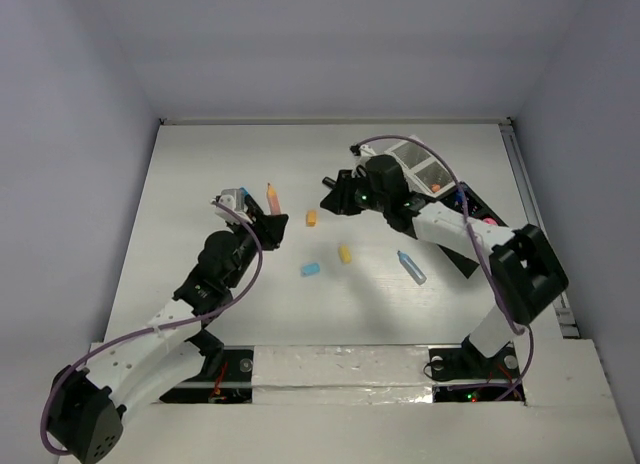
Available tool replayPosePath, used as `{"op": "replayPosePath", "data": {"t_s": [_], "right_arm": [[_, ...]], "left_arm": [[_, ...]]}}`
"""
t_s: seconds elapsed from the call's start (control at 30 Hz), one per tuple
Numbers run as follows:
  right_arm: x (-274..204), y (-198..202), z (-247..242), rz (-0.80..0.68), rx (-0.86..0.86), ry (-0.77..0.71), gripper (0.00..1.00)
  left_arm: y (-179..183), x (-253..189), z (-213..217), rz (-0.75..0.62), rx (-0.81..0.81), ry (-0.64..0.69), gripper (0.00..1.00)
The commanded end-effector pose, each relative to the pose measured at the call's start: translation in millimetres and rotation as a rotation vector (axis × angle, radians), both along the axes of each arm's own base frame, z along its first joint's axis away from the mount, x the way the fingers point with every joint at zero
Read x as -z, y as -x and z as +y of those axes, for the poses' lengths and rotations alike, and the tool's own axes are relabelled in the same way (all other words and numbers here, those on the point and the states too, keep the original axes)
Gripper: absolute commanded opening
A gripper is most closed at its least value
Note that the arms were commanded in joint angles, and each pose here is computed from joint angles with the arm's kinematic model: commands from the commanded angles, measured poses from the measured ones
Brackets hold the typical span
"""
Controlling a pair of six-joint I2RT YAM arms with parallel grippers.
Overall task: Sort the stationery into containers
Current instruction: Pick up the pen cap from the center of the board.
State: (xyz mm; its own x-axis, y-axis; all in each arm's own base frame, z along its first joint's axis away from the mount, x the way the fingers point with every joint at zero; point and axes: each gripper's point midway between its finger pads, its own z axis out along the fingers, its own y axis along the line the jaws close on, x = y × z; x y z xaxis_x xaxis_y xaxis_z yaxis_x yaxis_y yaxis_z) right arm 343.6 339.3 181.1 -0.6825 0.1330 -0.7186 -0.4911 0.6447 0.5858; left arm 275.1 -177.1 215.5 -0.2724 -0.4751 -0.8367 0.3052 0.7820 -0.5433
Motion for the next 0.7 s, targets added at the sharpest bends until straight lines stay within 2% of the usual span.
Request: {"op": "replayPosePath", "data": {"t_s": [0.0,0.03,0.07,0.17,0.43,0.67], "right_arm": [[16.0,-11.4,8.5,0.001,0.064,0.141,0.42],[14.6,-19.9,10.7,-0.007,0.095,0.166,0.51],[33.9,-25.9,11.4,0.021,0.106,0.208,0.64],[59.9,-32.6,19.7,0.062,0.123,0.294,0.7],[96.6,-52.7,28.8,0.081,0.198,0.456,0.68],[118.4,-64.7,32.7,0.101,0.223,0.5,0.62]], "left_arm": [[-0.1,-4.1,-0.1,-0.085,0.02,-0.026,0.0],[2.6,2.0,-3.8,-0.083,0.048,-0.035,0.0],[3.2,-0.7,-5.7,-0.104,0.06,-0.032,0.0],[8.8,1.0,-11.7,-0.135,0.11,-0.037,0.0],[19.1,2.4,-15.2,-0.179,0.161,-0.036,0.0],[22.2,-2.3,-11.2,-0.199,0.147,-0.007,0.0]]}}
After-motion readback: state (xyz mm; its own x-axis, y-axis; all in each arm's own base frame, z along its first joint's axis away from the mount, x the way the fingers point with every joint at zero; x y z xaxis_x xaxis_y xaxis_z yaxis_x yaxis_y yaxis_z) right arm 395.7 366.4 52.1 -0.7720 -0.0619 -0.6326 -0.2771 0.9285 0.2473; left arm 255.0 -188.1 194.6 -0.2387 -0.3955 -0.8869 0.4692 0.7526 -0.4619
